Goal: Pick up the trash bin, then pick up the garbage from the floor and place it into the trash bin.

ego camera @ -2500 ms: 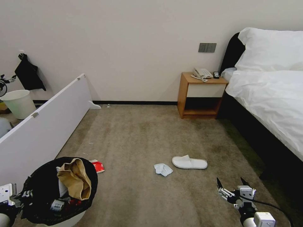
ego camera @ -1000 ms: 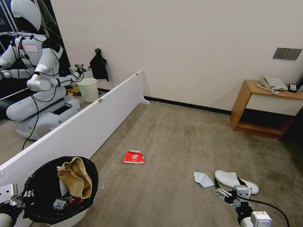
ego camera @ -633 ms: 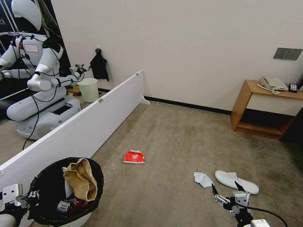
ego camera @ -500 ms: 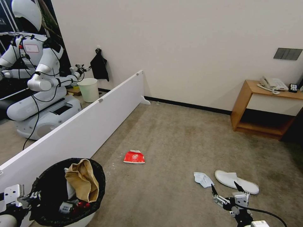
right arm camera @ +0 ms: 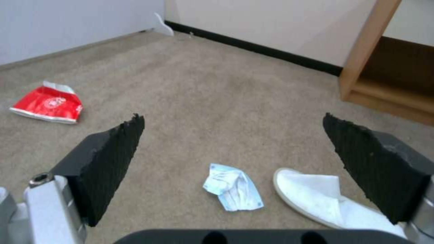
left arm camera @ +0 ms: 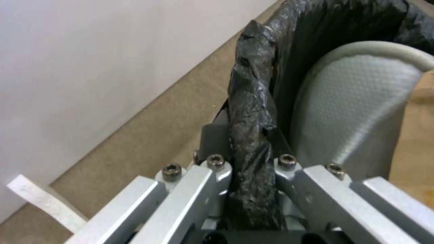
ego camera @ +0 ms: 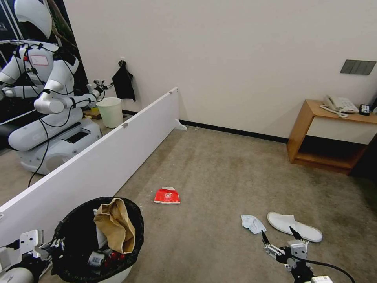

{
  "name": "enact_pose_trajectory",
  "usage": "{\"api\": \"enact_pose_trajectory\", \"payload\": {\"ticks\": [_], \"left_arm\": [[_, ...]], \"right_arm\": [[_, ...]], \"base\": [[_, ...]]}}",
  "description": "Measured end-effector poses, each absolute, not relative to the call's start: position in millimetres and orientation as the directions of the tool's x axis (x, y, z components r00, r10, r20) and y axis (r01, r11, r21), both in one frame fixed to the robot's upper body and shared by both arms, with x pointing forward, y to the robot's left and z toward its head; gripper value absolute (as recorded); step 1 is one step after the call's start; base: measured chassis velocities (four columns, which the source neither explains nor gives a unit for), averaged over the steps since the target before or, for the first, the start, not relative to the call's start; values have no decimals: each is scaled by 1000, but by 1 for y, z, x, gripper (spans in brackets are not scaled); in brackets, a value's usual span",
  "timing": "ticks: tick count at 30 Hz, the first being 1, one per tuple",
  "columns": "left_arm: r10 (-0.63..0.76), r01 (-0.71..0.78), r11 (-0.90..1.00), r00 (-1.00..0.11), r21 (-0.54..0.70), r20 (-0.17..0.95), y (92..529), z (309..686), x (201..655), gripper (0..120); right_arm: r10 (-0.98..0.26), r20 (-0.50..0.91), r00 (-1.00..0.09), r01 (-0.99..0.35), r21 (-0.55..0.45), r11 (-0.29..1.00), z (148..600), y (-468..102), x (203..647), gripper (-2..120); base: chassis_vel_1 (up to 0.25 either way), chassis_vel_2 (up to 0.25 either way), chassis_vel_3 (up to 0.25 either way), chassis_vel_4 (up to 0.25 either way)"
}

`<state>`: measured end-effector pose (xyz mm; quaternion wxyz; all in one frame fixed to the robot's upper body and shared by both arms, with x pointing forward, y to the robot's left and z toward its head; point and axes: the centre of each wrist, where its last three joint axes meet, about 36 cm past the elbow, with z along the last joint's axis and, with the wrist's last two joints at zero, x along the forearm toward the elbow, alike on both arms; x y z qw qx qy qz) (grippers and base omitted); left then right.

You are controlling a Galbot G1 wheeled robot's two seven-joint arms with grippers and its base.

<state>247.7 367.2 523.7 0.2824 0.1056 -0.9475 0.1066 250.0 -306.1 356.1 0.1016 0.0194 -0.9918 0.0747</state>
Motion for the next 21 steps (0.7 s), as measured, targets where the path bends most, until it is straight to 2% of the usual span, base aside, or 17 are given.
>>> {"api": "enact_pose_trajectory", "payload": {"ticks": [8, 21], "left_arm": [[-115, -228, 959, -856, -168, 504, 366, 540, 264, 4], [-109, -215, 961, -873, -174, 475, 372, 543, 280, 4]], "right_arm": [[-54, 206, -977, -82, -129, 988, 354, -300, 249, 100], [-82, 207, -975, -107, -114, 988, 348, -296, 247, 100]], "base": [[0, 0, 0, 0], [0, 0, 0, 0]]}}
